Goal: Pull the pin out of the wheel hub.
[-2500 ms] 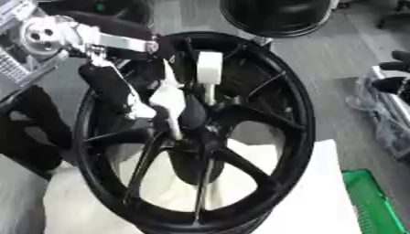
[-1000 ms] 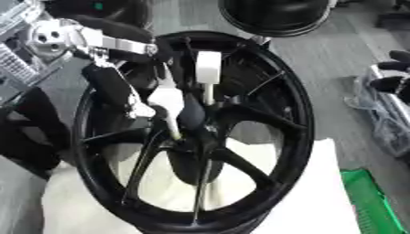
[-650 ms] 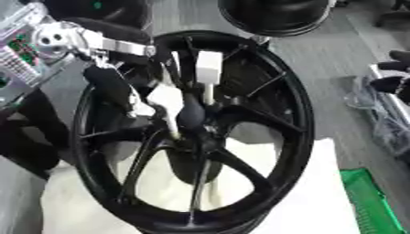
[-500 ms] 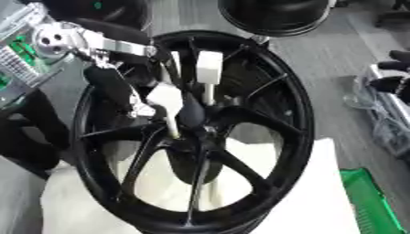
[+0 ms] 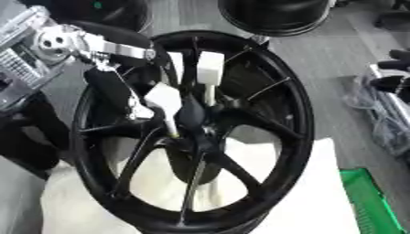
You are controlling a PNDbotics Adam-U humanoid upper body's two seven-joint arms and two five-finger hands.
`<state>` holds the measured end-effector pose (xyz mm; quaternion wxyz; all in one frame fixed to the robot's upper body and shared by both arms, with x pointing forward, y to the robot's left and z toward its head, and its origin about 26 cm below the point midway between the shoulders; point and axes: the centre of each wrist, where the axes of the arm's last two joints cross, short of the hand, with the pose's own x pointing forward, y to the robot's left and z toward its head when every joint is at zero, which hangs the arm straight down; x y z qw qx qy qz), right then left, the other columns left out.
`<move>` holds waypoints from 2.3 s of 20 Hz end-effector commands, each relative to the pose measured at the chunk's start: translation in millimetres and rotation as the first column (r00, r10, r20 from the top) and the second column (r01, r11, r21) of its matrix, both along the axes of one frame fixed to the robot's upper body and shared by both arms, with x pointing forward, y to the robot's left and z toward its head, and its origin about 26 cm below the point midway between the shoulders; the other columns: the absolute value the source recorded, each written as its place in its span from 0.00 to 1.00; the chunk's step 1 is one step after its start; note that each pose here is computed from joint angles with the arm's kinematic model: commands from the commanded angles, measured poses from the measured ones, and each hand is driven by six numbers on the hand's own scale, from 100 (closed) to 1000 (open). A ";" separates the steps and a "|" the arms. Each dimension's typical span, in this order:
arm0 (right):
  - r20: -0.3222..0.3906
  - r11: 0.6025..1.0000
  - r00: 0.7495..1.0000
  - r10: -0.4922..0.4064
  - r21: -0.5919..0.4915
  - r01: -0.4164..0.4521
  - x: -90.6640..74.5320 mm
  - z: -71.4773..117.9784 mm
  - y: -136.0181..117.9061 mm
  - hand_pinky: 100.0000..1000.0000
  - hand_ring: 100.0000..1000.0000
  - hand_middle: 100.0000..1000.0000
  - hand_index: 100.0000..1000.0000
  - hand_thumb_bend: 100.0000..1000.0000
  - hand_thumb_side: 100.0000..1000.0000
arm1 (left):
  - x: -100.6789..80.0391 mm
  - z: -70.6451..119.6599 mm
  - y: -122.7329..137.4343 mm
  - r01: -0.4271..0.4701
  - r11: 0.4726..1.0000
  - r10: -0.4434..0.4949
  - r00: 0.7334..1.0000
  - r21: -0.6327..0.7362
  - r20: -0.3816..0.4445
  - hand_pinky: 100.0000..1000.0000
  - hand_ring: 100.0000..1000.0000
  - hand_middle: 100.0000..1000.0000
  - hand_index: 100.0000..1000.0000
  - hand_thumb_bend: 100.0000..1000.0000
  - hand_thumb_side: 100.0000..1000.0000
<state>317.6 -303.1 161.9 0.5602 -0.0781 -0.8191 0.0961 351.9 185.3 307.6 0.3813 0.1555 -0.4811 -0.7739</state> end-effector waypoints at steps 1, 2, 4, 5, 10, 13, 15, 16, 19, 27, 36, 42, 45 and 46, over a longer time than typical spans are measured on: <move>0.027 1.000 1.000 0.000 -0.016 0.000 -0.2 9.3 -2.6 0.74 0.62 0.71 0.84 0.00 0.75 | -0.3 7.6 3.3 -0.010 1.000 0.010 1.000 0.010 0.016 0.68 0.75 0.79 0.78 0.22 0.16; 0.027 1.000 1.000 0.000 -0.017 0.000 -0.2 9.3 -2.6 0.74 0.62 0.71 0.84 0.00 0.75 | -0.1 7.5 3.4 -0.010 1.000 0.009 1.000 0.012 0.015 0.68 0.75 0.79 0.78 0.22 0.12; 0.027 1.000 1.000 0.001 -0.017 0.000 -0.2 9.3 -2.5 0.74 0.62 0.71 0.84 0.00 0.75 | 0.3 7.3 3.5 -0.009 1.000 0.009 1.000 0.013 0.012 0.67 0.74 0.78 0.77 0.21 0.06; 0.027 1.000 1.000 0.001 -0.017 0.000 -0.2 9.3 -2.5 0.74 0.62 0.71 0.84 0.00 0.75 | 0.6 7.2 3.5 -0.009 1.000 0.009 1.000 0.014 0.011 0.66 0.74 0.77 0.77 0.21 0.05; 0.028 1.000 1.000 0.002 -0.017 -0.002 -0.2 9.6 -2.3 0.74 0.62 0.71 0.84 0.00 0.75 | 1.6 6.2 3.5 -0.008 1.000 0.008 1.000 0.019 0.009 0.66 0.73 0.77 0.77 0.20 0.00; 0.028 1.000 1.000 0.003 -0.018 -0.003 -0.2 9.6 -2.2 0.74 0.62 0.71 0.84 0.00 0.75 | 2.4 5.5 3.3 -0.008 1.000 0.008 1.000 0.018 0.011 0.65 0.73 0.76 0.77 0.20 0.00; 0.028 1.000 1.000 0.003 -0.018 -0.003 -0.2 9.6 -2.1 0.74 0.62 0.71 0.84 0.00 0.75 | 2.8 5.2 3.3 -0.009 1.000 0.009 1.000 0.013 0.014 0.63 0.71 0.74 0.76 0.18 0.00; 0.028 1.000 1.000 0.003 -0.018 -0.003 -0.2 9.6 -2.1 0.74 0.62 0.71 0.84 0.00 0.75 | 2.8 5.2 3.3 -0.010 1.000 0.010 1.000 0.011 0.016 0.62 0.70 0.73 0.75 0.17 0.00; 0.028 1.000 1.000 0.003 -0.018 -0.003 -0.2 9.7 -2.2 0.74 0.62 0.71 0.84 0.00 0.75 | 2.6 5.2 3.2 -0.011 1.000 0.011 1.000 0.000 0.022 0.58 0.64 0.67 0.71 0.15 0.00; 0.031 1.000 1.000 0.003 -0.015 -0.003 0.0 10.5 -2.0 0.74 0.62 0.71 0.84 0.00 0.75 | 0.7 5.2 1.7 0.002 1.000 -0.003 0.997 0.002 0.073 0.46 0.49 0.50 0.56 0.13 0.00; 0.030 1.000 1.000 0.002 -0.014 -0.001 0.0 10.3 -2.4 0.74 0.62 0.71 0.84 0.00 0.75 | -8.7 14.1 2.4 0.037 0.999 -0.031 0.987 -0.030 0.160 0.40 0.43 0.44 0.48 0.12 0.00; 0.031 1.000 1.000 -0.002 -0.013 0.002 -0.1 10.2 -3.1 0.74 0.62 0.71 0.84 0.00 0.75 | -24.4 31.8 8.2 0.061 0.995 -0.043 0.973 -0.075 0.226 0.37 0.40 0.41 0.45 0.13 0.00; 0.032 1.000 0.999 -0.004 -0.012 0.004 -0.2 10.3 -3.6 0.74 0.62 0.71 0.84 0.00 0.75 | -37.5 42.6 14.7 0.069 0.992 -0.041 0.967 -0.105 0.253 0.36 0.40 0.40 0.44 0.12 0.00; 0.032 1.000 0.999 -0.005 -0.012 0.005 -0.2 10.3 -3.8 0.74 0.62 0.71 0.84 0.00 0.75 | -42.4 46.6 17.3 0.072 0.990 -0.039 0.964 -0.117 0.264 0.35 0.39 0.40 0.44 0.11 0.00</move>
